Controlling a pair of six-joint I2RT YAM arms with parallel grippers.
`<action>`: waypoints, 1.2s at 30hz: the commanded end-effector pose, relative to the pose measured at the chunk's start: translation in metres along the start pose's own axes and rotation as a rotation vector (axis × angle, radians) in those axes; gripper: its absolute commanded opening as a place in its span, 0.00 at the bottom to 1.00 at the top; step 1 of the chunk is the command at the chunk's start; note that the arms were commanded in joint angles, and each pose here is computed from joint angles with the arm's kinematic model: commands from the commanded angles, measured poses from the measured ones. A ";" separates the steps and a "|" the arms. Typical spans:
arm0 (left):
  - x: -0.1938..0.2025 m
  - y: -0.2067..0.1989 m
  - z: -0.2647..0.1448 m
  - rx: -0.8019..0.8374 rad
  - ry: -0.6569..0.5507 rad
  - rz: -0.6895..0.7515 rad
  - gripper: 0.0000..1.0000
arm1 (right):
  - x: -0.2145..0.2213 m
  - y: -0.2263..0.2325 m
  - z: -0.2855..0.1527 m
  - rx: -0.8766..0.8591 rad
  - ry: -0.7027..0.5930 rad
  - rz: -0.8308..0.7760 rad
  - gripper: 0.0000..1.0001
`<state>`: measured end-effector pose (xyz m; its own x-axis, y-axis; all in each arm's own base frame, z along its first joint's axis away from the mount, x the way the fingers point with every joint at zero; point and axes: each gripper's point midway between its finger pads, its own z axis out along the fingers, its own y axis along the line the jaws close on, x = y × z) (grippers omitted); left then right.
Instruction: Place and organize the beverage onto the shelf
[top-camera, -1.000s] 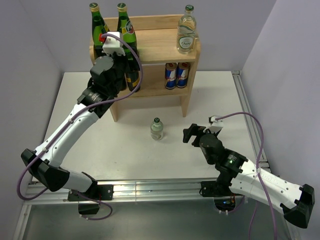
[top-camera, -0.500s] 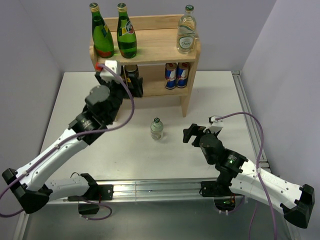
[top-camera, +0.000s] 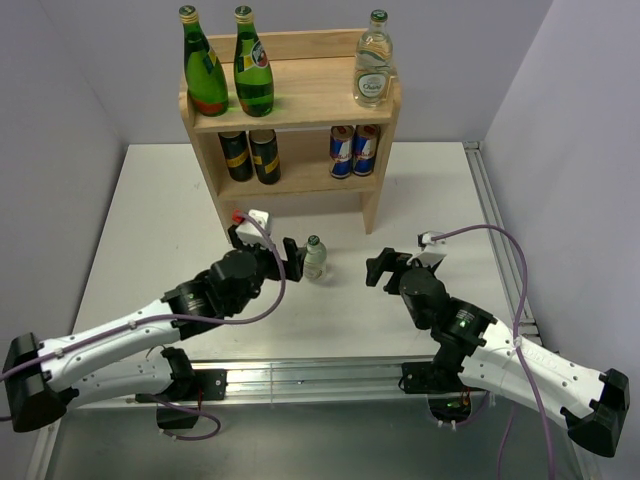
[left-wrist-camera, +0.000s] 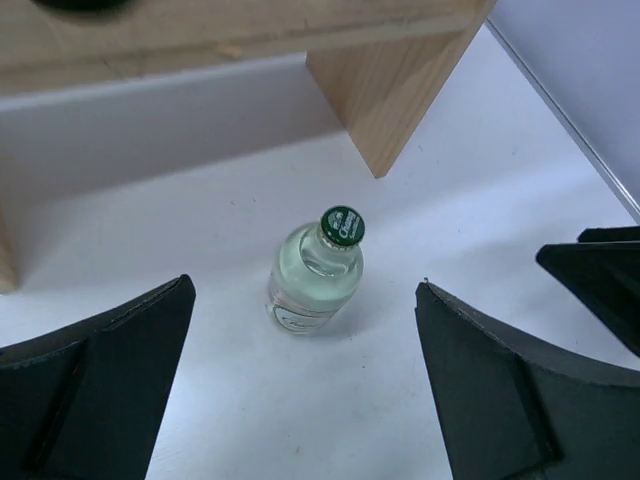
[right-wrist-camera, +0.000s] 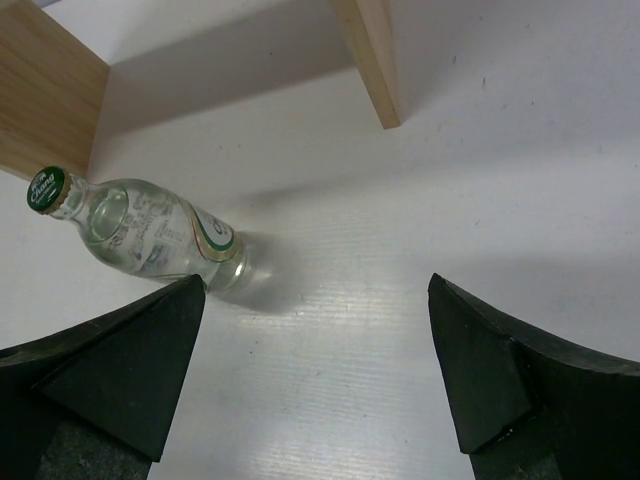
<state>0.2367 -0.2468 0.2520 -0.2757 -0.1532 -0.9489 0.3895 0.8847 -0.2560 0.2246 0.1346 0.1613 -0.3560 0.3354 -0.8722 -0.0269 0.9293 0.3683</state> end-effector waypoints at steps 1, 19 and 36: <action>0.029 -0.013 0.018 0.038 0.004 -0.089 0.99 | 0.000 -0.002 0.000 0.006 -0.002 0.020 1.00; 0.104 -0.022 0.058 0.068 0.060 -0.099 0.99 | 0.008 0.007 0.001 -0.053 0.015 0.024 1.00; 0.020 0.017 -0.004 -0.021 -0.081 -0.130 0.99 | 0.056 0.108 0.034 -0.338 0.193 -0.033 1.00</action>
<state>0.2327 -0.2460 0.2257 -0.2733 -0.3097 -0.9107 0.3749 0.8376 -0.3974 0.2221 0.2281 0.1019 -0.5742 0.1733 -0.8002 -0.2670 0.8843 0.3831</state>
